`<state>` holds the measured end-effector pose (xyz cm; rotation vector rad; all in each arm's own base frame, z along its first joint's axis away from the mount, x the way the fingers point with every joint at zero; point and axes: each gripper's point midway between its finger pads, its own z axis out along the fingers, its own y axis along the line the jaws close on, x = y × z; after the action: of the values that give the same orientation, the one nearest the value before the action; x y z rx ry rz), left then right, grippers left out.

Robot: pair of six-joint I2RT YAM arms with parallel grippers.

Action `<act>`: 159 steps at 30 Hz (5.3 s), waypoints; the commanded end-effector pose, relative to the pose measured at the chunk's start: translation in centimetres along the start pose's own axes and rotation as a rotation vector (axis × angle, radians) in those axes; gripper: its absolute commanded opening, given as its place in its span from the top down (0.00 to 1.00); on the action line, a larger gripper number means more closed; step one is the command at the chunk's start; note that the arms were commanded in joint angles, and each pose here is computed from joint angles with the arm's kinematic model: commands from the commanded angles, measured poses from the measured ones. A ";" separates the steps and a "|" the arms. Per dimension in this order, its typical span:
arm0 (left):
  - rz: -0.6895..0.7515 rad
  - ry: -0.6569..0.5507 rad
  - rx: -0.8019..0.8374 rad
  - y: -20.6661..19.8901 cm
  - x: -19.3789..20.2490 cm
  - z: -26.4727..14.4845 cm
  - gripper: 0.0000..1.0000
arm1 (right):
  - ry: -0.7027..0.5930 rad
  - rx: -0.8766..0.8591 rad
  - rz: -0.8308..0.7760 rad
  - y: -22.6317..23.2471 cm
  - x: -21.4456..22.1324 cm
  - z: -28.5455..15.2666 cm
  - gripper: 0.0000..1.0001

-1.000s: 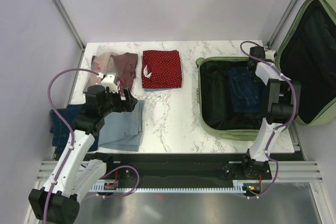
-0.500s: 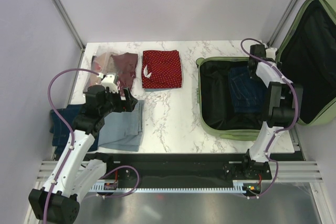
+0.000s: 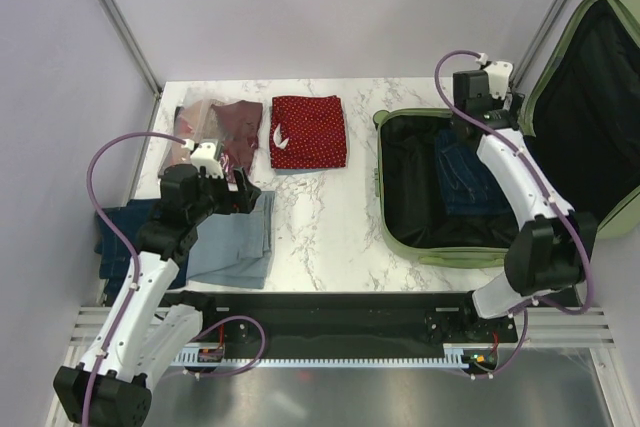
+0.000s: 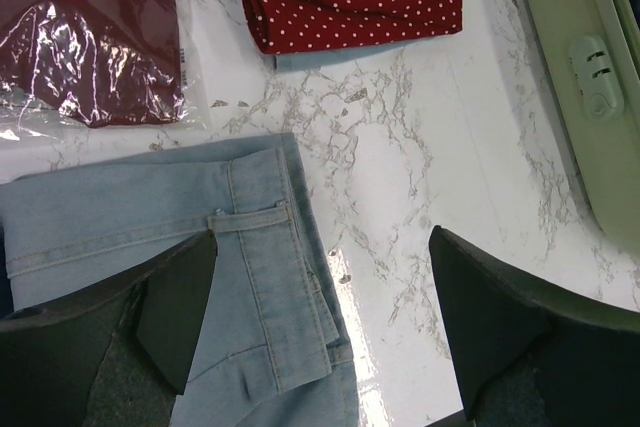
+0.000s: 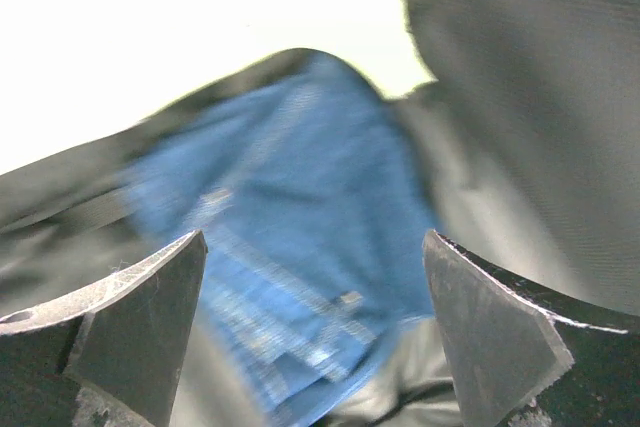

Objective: Pack the luggage
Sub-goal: Place the clothes in the luggage, then move the clothes to the center of the board, then pick up the clothes at the center of the board.

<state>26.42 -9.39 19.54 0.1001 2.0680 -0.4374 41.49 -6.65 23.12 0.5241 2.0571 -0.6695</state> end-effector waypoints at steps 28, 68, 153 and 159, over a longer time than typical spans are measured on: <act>-0.001 -0.116 -0.199 2.8 -3.0 -2.1 0.04 | 0.411 -1.534 0.043 26.5 20.7 -39.7 0.05; -0.008 -0.116 -0.172 2.3 -3.0 -2.1 0.00 | 0.550 -1.483 -0.105 37.3 33.1 -41.3 0.11; -0.003 -0.053 -0.086 1.0 -1.8 -0.9 0.00 | 0.446 -0.947 -0.163 24.2 29.3 -19.4 1.00; -0.003 -0.058 -0.078 0.8 -1.9 -1.0 0.00 | 0.323 -0.940 -0.181 23.5 23.9 -20.4 1.00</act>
<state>26.39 -7.48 18.91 0.0302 2.0988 -0.3173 29.83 28.44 3.27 -0.0543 2.4765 0.4484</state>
